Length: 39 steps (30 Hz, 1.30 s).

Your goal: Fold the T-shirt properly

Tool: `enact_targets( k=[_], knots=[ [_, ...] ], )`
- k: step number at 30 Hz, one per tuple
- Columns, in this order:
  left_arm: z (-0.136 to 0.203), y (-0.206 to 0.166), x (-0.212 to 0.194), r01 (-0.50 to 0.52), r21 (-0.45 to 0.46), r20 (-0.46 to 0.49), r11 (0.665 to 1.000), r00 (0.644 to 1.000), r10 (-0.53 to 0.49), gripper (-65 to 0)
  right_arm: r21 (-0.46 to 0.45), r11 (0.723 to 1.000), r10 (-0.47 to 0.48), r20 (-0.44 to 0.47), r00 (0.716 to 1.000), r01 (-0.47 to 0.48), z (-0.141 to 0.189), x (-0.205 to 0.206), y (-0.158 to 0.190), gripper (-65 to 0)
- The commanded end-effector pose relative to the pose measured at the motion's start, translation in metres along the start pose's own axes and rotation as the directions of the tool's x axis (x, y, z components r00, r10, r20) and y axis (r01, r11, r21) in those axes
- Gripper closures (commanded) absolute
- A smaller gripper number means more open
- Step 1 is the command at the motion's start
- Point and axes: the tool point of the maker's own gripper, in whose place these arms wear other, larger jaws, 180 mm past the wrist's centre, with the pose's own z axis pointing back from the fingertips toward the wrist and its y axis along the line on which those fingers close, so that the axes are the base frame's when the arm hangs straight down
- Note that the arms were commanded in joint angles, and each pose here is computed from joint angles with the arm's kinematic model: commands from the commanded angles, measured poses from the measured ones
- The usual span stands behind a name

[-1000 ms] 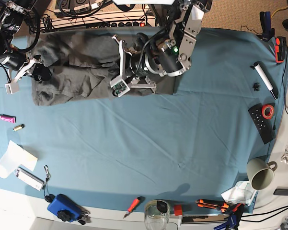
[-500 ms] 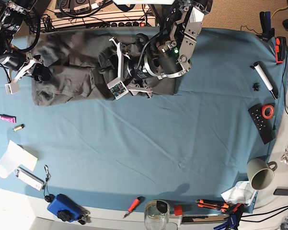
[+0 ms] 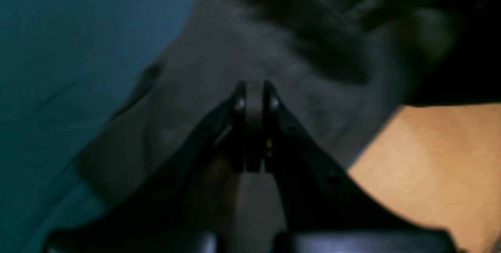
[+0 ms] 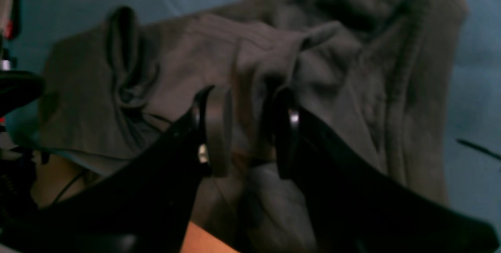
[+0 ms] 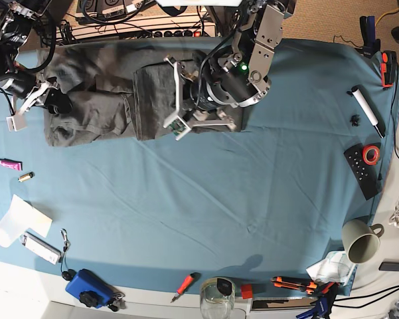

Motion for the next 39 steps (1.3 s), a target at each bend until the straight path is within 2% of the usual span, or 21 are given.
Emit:
enact_targets(
  k=[1,5,10,15,19,22,25,31,33,37,39],
  knots=[
    [0.004,0.006,0.004,0.003,0.031,0.016,1.0,1.0,-0.003,0.0,0.01,0.999,0.042,0.053,0.998,-0.043,0.007,0.019,0.003,-18.5],
    [0.01,0.028,-0.025,0.008,0.145,-0.066,0.989,0.998,0.001,0.0,0.056,0.997,0.051,0.088,0.995,-0.056,0.008,0.024,0.012,-18.5],
    [0.024,0.042,-0.036,0.007,0.228,-0.073,0.974,0.997,0.01,0.0,0.113,0.99,0.06,0.164,0.985,-0.079,0.009,0.045,0.024,-18.5],
    [0.026,0.037,-0.05,0.025,0.196,-0.088,0.98,0.996,-0.008,0.0,0.134,0.985,0.073,0.218,0.973,-0.104,0.009,0.064,0.03,-18.5],
    [0.026,0.034,-0.062,0.084,0.16,-0.099,0.984,0.993,-0.069,0.0,0.134,0.985,0.076,0.223,0.972,-0.108,0.009,0.066,0.031,-18.4],
    [0.027,0.034,-0.067,0.088,0.151,-0.109,0.985,0.991,-0.072,0.0,0.132,0.985,0.077,0.222,0.972,-0.108,0.009,0.066,0.03,-18.4],
    [0.027,0.034,-0.068,0.089,0.15,-0.113,0.985,0.991,-0.072,0.0,0.095,0.99,0.085,0.217,0.972,-0.107,0.011,0.067,0.023,-18.4],
    [0.025,0.033,-0.073,0.085,0.145,-0.126,0.986,0.99,-0.067,0.0,-0.094,0.994,0.075,0.236,0.969,-0.054,0.038,0.07,-0.019,-18.5],
    [0.025,0.033,-0.073,0.083,0.143,-0.126,0.986,0.99,-0.065,0.0,-0.13,0.991,0.07,0.226,0.972,-0.041,0.047,0.064,-0.028,-18.7],
    [0.024,0.032,-0.072,0.082,0.142,-0.121,0.986,0.99,-0.065,0.0,-0.156,0.988,0.051,0.181,0.982,-0.023,0.05,0.046,-0.035,-27.2],
    [0.024,0.032,-0.072,0.082,0.143,-0.121,0.986,0.991,-0.065,0.0,-0.174,0.985,0.048,0.158,0.986,-0.02,0.05,0.04,-0.038,-28.0]
  ],
)
